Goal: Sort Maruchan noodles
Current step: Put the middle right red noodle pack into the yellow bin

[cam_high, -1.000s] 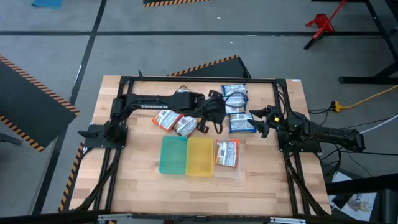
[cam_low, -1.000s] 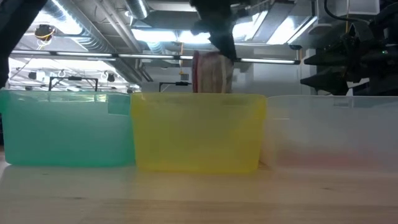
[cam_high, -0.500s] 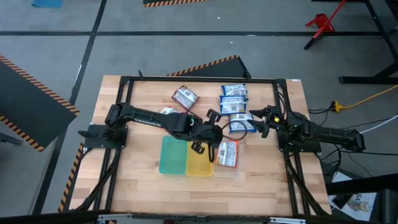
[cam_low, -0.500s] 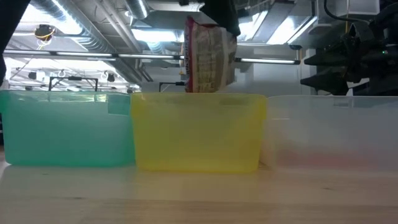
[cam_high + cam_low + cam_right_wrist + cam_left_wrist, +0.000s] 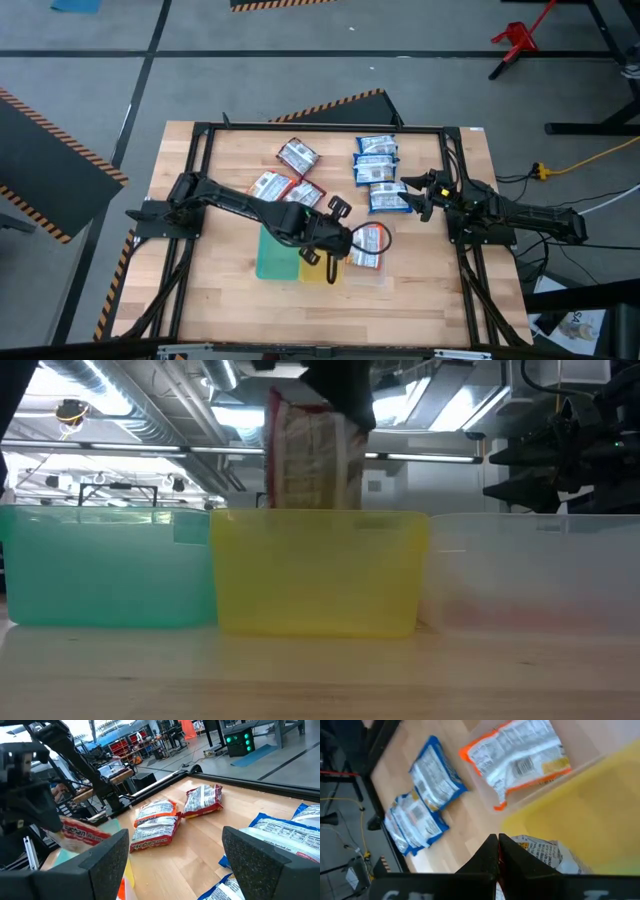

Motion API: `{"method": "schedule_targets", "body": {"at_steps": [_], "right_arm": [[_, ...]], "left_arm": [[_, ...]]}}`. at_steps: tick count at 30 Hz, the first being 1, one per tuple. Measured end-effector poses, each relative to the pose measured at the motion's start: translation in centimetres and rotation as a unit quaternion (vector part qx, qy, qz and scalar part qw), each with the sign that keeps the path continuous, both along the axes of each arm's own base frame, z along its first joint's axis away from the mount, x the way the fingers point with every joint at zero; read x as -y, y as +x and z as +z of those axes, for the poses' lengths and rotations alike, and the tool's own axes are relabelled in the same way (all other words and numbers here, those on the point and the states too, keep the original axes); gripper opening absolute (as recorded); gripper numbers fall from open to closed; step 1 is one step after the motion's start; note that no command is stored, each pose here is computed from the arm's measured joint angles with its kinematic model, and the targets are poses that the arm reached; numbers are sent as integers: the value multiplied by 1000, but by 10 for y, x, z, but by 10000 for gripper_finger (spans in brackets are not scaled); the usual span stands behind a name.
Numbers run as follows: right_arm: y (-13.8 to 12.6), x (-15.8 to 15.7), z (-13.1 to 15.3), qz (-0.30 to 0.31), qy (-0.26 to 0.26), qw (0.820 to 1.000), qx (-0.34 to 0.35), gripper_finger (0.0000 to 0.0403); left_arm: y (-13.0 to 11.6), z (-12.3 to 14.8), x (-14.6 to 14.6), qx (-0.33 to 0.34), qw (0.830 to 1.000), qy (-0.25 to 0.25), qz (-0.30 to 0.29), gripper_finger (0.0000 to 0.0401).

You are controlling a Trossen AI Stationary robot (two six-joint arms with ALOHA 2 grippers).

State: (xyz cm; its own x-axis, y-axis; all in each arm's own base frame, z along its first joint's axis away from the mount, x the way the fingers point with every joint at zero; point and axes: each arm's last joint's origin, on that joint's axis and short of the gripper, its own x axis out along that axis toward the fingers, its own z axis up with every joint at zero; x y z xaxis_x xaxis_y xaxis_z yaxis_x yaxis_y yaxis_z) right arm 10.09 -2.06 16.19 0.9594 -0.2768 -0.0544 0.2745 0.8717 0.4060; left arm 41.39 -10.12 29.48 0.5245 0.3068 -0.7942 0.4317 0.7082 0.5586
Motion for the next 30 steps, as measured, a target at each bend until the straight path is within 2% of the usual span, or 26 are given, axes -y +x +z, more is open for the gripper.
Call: {"method": "schedule_targets", "body": {"at_steps": [10, 15, 20, 26, 30], "right_arm": [[0, 0, 0, 0, 0, 1000, 0, 305], [0, 0, 0, 4, 0, 1000, 0, 305], [0, -1, 0, 12, 9, 1000, 1, 305], [0, -1, -1, 22, 12, 1000, 0, 305], [0, -1, -1, 25, 13, 1000, 0, 305]], "left_arm": [[1, -25, 14, 3, 999, 7, -37, 0], [-1, -34, 16, -11, 999, -8, -47, 0], [-2, -40, 16, -15, 999, -10, -51, 0], [-2, -47, 20, -23, 996, -25, -81, 0], [-2, -48, 21, -24, 995, -29, -91, 14]]}}
